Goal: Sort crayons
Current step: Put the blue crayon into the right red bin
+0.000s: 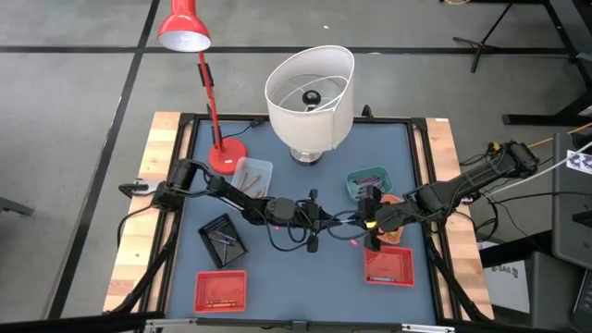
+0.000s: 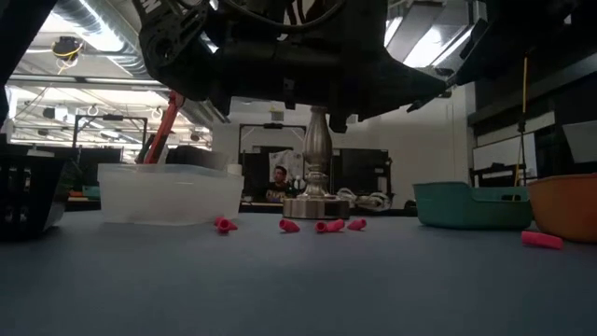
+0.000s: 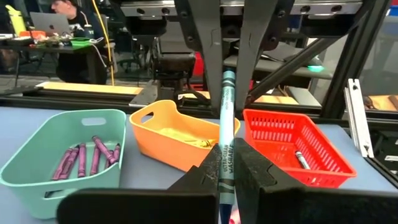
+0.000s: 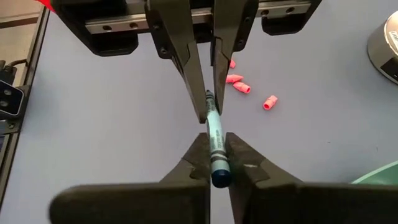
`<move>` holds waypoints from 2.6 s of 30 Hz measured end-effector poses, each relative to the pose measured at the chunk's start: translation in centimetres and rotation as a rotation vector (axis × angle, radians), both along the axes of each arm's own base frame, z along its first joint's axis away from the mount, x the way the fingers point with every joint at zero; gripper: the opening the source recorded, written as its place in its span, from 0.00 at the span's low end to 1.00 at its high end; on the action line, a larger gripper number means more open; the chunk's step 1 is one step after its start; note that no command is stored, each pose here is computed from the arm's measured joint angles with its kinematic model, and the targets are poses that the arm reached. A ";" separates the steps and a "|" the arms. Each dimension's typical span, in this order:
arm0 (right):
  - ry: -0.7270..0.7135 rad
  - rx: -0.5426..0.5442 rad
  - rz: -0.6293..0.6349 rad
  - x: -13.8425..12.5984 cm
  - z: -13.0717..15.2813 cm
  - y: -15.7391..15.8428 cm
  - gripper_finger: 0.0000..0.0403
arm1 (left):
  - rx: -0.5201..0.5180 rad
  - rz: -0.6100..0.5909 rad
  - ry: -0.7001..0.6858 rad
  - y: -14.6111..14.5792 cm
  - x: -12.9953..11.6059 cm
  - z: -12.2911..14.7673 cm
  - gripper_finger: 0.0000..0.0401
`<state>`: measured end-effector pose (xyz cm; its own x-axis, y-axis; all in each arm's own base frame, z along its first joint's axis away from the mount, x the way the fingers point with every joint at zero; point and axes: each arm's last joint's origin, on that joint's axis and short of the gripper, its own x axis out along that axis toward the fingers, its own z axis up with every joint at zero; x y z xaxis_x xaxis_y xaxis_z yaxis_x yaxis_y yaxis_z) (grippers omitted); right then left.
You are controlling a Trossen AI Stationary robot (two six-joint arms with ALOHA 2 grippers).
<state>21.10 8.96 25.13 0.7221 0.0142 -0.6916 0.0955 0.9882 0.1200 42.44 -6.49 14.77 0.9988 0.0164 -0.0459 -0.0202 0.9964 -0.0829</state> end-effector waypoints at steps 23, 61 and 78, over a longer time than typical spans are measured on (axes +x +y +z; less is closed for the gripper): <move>0.002 0.016 0.027 -0.1 0.0 0.4 0.07 | -0.010 0.009 -0.005 -0.5 -0.1 0.0 0.25; 0.297 0.292 0.041 -9.7 -1.1 8.3 0.07 | 0.115 -0.026 0.208 1.2 -26.1 19.1 0.26; 0.308 0.297 0.043 -9.6 -1.1 8.2 0.09 | -0.050 0.091 0.030 3.9 -32.6 7.9 0.26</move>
<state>11.45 17.20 24.02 0.4770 0.2706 -0.8362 0.1305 0.9191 0.3719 9.88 -2.59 22.71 0.9914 0.1041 -0.0789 -0.1138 0.9849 -0.1307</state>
